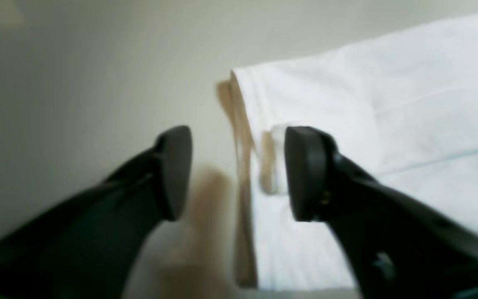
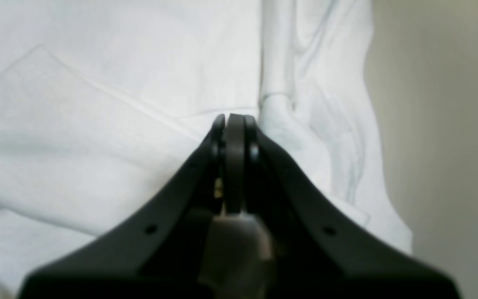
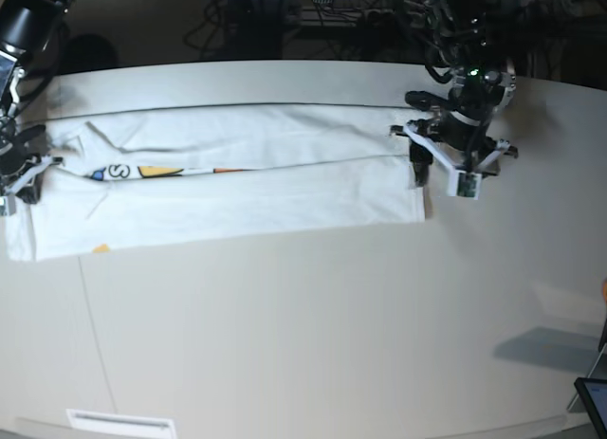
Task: Fold the T-shirt properly
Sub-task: 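Open the left gripper and raise it off the strip end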
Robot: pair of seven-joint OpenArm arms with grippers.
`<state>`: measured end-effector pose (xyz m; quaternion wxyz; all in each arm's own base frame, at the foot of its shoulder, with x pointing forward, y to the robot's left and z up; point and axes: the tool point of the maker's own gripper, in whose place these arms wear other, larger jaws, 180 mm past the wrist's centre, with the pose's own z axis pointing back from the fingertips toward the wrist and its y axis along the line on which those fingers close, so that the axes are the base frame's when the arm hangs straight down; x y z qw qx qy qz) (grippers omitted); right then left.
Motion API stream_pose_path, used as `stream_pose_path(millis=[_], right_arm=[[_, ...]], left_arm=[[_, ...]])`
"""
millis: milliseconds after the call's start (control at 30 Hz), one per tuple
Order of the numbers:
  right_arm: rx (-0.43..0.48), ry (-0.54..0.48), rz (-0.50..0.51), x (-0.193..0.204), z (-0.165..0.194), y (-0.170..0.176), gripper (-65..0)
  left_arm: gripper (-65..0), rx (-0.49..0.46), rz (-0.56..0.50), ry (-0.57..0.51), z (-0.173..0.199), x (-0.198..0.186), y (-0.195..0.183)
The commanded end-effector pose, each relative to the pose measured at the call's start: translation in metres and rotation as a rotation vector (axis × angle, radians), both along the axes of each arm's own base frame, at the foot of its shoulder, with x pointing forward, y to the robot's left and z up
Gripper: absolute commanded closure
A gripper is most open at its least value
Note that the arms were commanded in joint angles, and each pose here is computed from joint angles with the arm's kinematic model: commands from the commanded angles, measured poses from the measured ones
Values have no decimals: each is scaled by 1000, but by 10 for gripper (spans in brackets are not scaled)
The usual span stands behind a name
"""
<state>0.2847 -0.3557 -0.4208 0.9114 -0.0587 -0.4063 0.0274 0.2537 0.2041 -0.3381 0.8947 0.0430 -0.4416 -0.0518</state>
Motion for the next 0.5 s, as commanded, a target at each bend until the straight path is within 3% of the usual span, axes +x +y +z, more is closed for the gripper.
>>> stream_pose_path(millis=[0, 200, 400, 467], right_arm=[[-40, 113, 0, -17, -14, -7, -3], [-40, 117, 1, -18, -15, -7, -3], [-40, 117, 1, -18, -15, -7, -3], [-39, 119, 0, -19, -16, -7, -3]], left_arm=[[-433, -23, 1, -70, 18, 3, 10], [-586, -235, 62, -175, 40, -17, 51], [-595, -355, 92, -143, 18, -21, 61], [-595, -444, 100, -128, 4, -21, 54]])
